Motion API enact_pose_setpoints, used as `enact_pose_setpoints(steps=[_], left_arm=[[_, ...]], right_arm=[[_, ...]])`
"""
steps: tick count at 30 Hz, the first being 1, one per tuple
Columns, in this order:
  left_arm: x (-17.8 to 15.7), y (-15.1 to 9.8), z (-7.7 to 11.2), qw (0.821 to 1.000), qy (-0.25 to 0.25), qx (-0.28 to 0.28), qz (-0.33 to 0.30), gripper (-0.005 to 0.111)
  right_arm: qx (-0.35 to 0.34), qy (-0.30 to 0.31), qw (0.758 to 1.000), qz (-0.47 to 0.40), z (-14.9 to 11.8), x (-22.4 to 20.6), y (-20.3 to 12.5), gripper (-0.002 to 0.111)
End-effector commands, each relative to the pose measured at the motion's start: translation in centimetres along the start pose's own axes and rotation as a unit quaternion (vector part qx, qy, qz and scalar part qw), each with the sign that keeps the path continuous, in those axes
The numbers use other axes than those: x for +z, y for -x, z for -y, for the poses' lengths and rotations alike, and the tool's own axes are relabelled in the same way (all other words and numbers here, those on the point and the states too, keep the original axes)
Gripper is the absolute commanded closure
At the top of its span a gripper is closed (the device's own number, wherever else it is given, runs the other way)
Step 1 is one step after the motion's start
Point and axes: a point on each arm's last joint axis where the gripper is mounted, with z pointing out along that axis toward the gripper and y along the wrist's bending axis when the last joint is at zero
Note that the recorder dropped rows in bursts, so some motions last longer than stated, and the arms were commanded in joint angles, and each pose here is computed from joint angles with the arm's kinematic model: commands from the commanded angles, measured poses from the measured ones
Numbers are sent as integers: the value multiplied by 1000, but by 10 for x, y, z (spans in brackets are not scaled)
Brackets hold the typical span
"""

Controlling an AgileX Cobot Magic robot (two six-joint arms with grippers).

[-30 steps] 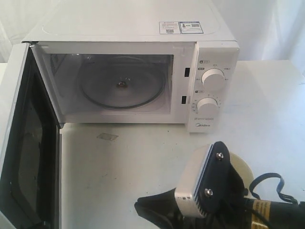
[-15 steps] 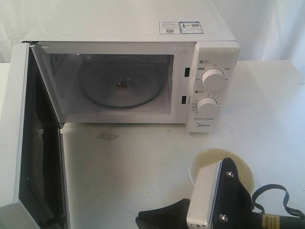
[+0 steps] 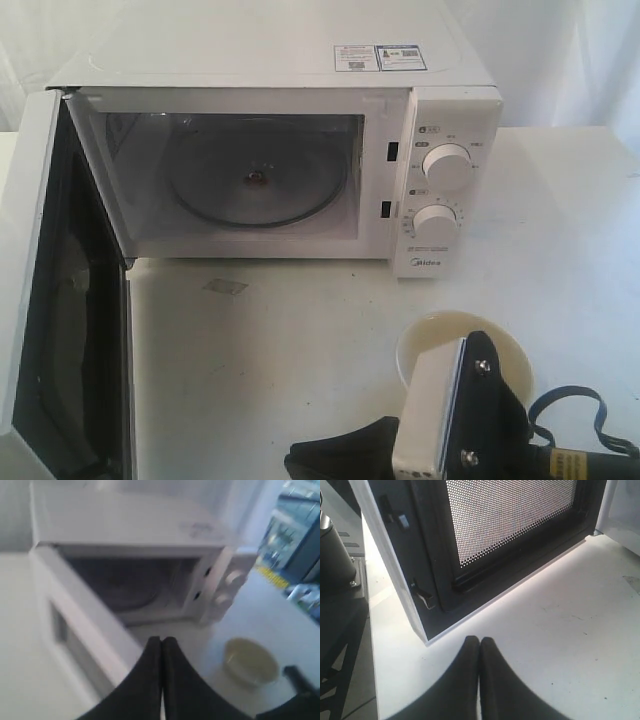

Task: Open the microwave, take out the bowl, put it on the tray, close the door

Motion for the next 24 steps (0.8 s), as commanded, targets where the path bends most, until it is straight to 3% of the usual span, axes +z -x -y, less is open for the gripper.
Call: enact_pose_setpoints(steps=[1, 3, 6, 14, 16, 18, 24], left_arm=[[9, -5, -25, 976, 119, -26, -183, 107], [15, -10, -32, 960, 142, -27, -239, 107], [24, -15, -41, 950, 163, -25, -267, 107], [67, -43, -63, 951, 142, 19, -273, 107], [86, -41, -56, 965, 61, 42, -253, 107], [105, -36, -49, 964, -43, 129, -230, 107], [141, -27, -51, 948, -130, 196, -213, 107]], right_arm=[[-6, 3, 1000, 1, -1, -1, -1, 108], [-6, 3, 1000, 1, -1, -1, -1, 108], [-6, 3, 1000, 1, -1, -1, -1, 108], [-6, 3, 1000, 1, -1, -1, -1, 108], [-5, 3, 1000, 1, -1, -1, -1, 108], [-5, 3, 1000, 2, -1, -1, -1, 108], [-2, 4, 1000, 2, -1, -1, -1, 108]])
